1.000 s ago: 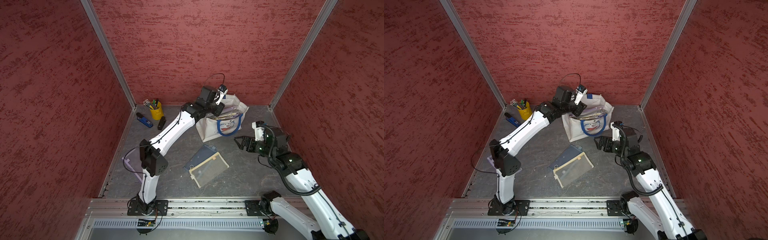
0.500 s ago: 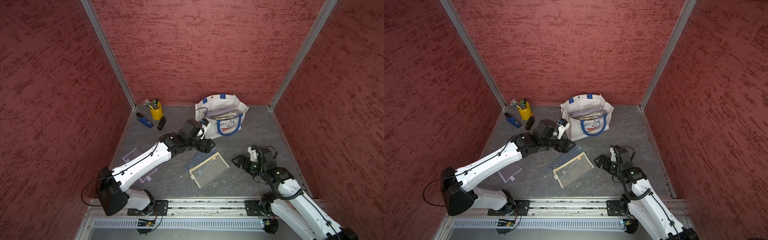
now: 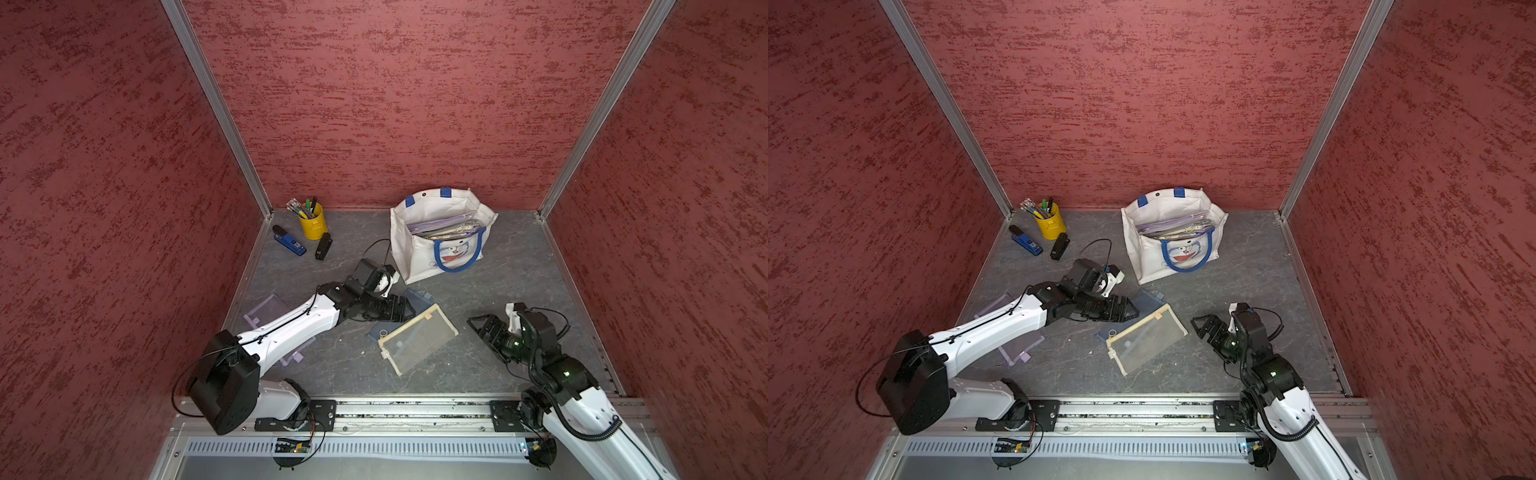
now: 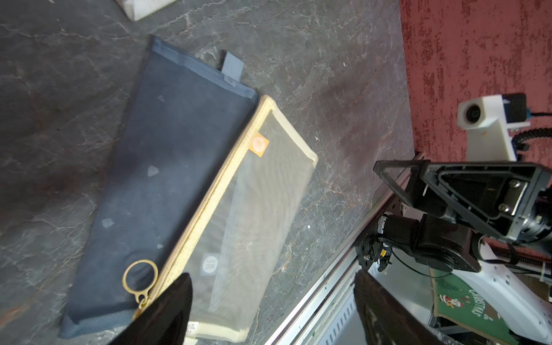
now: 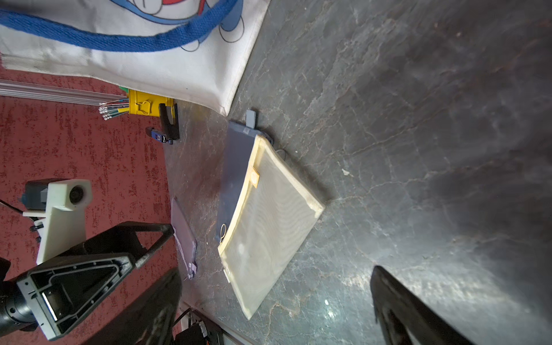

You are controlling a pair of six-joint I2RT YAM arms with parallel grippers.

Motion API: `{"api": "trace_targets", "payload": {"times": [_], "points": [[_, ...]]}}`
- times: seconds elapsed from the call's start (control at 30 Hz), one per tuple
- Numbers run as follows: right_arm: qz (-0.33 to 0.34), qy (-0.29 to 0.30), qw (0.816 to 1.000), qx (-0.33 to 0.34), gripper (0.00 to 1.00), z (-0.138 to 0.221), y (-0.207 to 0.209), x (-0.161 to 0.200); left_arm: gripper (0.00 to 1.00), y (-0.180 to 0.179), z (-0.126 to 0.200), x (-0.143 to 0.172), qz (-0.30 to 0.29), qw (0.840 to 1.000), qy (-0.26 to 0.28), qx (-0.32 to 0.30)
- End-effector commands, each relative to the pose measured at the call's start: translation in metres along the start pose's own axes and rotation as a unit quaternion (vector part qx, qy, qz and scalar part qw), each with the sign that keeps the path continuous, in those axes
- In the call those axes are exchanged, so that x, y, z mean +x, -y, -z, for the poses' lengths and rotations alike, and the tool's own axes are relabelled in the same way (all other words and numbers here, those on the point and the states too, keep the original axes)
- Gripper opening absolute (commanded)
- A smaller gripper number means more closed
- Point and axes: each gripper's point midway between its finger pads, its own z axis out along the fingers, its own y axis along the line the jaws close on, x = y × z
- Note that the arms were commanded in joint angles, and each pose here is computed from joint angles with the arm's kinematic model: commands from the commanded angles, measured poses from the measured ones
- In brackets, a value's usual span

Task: Put the pencil pouch into the canvas bag
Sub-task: Pick up the pencil pouch.

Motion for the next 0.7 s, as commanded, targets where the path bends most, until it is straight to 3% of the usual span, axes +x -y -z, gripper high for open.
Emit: {"api": "trace_targets", "payload": {"times": [0.0, 0.47, 0.67], "points": [[-0.027, 0.009, 1.000, -0.001, 0.99, -0.009, 0.002, -0.001, 0.86, 0.007, -0.003, -0.004, -0.017, 1.000, 0.004, 0.026], [-0.031, -0.056, 0.998, -0.021, 0.99, -0.041, 0.018, 0.036, 0.85, -0.013, -0.021, 0.002, -0.030, 0.999, -0.017, 0.002], [-0.011, -0.079, 0.996, -0.035, 0.98, -0.058, 0.012, 0.039, 0.83, -0.031, -0.044, 0.004, -0.004, 0.999, -0.036, 0.033]]}}
